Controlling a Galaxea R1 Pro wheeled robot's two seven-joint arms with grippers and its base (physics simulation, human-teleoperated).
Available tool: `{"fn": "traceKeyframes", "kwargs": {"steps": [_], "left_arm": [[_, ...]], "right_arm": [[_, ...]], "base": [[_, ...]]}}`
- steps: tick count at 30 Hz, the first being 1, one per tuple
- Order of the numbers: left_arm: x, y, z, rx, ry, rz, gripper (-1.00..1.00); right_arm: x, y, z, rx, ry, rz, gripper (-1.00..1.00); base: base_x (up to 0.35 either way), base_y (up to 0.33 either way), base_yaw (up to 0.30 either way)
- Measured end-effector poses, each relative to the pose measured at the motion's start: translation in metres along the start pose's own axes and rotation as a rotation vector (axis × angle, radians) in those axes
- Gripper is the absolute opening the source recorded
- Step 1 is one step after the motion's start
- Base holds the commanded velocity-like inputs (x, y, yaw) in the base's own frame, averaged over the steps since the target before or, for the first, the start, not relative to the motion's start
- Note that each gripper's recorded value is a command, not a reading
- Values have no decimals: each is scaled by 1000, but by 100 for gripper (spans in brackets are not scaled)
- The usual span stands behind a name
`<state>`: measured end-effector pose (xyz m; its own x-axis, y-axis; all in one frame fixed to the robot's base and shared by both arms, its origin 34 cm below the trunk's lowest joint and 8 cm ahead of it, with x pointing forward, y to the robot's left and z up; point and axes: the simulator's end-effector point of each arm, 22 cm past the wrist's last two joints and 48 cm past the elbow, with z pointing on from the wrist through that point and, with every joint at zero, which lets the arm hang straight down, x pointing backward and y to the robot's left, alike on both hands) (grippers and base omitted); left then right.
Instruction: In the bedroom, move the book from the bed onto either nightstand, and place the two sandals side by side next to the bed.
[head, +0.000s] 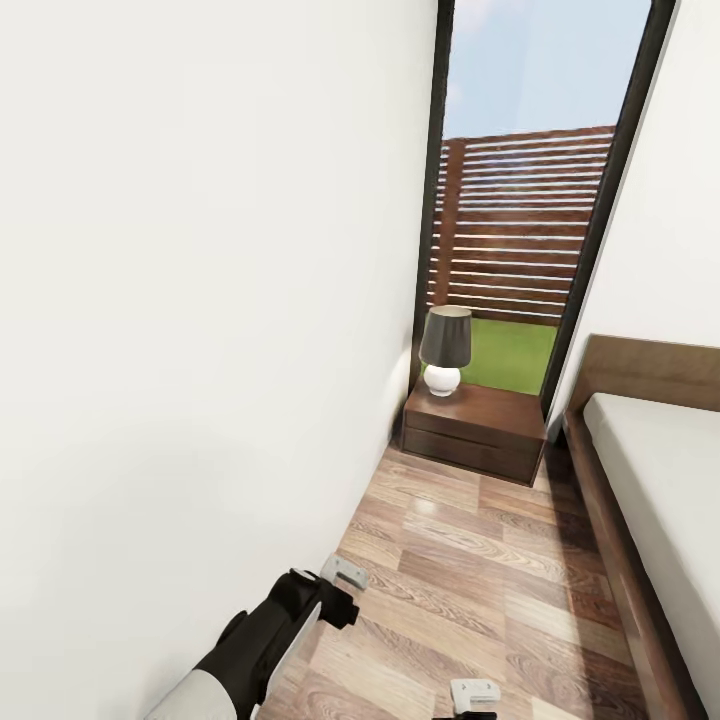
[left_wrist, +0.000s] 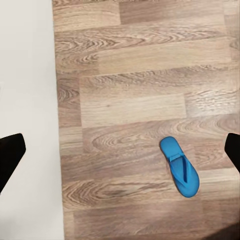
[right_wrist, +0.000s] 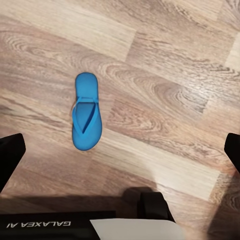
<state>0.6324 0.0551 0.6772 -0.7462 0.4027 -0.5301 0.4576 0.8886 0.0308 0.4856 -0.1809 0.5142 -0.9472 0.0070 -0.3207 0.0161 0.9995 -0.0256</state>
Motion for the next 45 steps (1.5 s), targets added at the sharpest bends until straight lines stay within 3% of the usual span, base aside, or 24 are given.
{"fn": "traceKeyframes", "kwargs": {"steps": [14,27,45], "left_arm": [[-8,-1,-4,9,-17,-4,100],[-19,0,-9,7,-44,-2,100],[-21,2,-9,5,-52,-1,100]], "right_arm": [[-4,1,-1,0,-2,-5,100],[-32,1,-4,-1,-36,-2,100],[-33,0,-4,1,-35,-3,100]], "base": [[0,0,0],[0,0,0],[0,0,0]]}}
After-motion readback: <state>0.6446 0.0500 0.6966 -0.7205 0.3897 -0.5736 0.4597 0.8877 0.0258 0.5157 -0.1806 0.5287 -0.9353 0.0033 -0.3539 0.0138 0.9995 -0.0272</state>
